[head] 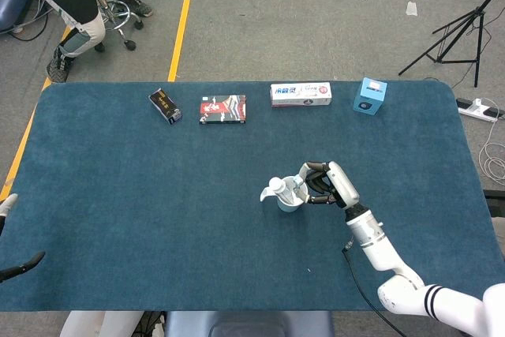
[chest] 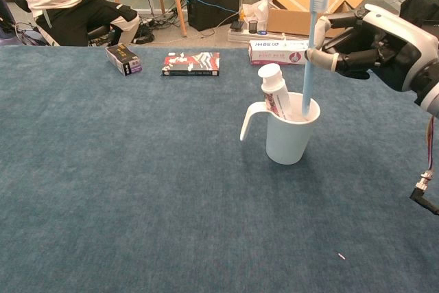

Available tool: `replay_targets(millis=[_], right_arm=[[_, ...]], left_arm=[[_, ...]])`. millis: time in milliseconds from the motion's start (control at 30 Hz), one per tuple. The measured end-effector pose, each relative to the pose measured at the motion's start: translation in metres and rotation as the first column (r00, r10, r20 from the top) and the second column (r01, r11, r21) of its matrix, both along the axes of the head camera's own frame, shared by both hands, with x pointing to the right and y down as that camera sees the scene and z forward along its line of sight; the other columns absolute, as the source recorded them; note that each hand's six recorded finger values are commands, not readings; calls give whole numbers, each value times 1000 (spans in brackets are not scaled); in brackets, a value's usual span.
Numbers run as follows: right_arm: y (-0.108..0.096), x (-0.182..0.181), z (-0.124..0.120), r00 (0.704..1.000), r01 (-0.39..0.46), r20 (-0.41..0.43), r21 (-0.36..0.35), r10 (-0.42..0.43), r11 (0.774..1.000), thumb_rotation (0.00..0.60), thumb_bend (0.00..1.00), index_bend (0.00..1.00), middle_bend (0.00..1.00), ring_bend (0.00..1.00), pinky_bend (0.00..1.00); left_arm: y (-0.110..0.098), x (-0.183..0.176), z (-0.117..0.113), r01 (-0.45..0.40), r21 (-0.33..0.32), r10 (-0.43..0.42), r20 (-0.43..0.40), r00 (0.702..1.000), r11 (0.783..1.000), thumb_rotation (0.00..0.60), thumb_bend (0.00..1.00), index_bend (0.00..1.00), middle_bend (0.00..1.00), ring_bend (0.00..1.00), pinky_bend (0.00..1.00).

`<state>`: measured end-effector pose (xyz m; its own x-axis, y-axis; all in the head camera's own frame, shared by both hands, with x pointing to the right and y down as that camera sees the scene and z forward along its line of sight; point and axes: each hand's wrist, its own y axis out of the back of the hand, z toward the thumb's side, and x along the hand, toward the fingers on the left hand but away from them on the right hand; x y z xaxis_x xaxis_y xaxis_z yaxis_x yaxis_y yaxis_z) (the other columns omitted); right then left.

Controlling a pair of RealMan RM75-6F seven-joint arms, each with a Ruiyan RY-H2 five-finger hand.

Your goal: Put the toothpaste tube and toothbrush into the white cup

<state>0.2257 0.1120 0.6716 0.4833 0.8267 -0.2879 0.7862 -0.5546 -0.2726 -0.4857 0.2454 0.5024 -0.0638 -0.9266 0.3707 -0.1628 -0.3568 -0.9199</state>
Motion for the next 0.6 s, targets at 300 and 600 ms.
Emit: replay_targets(millis=[300,600], right_arm=[[1,5,10,1000,-6,-9,-18,6,1000,600,263,643,1000,1000,1000],[2,9,12,1000,-10,-16,-18,9,1000,600,213,643,1000,1000,1000]], left_arm=[[0,0,0,0,0,0,0,1000,1000,600,44,31,156,164,258],[0,0,0,-1,-2,1,2,1000,1000,600,44,31,156,164,258]])
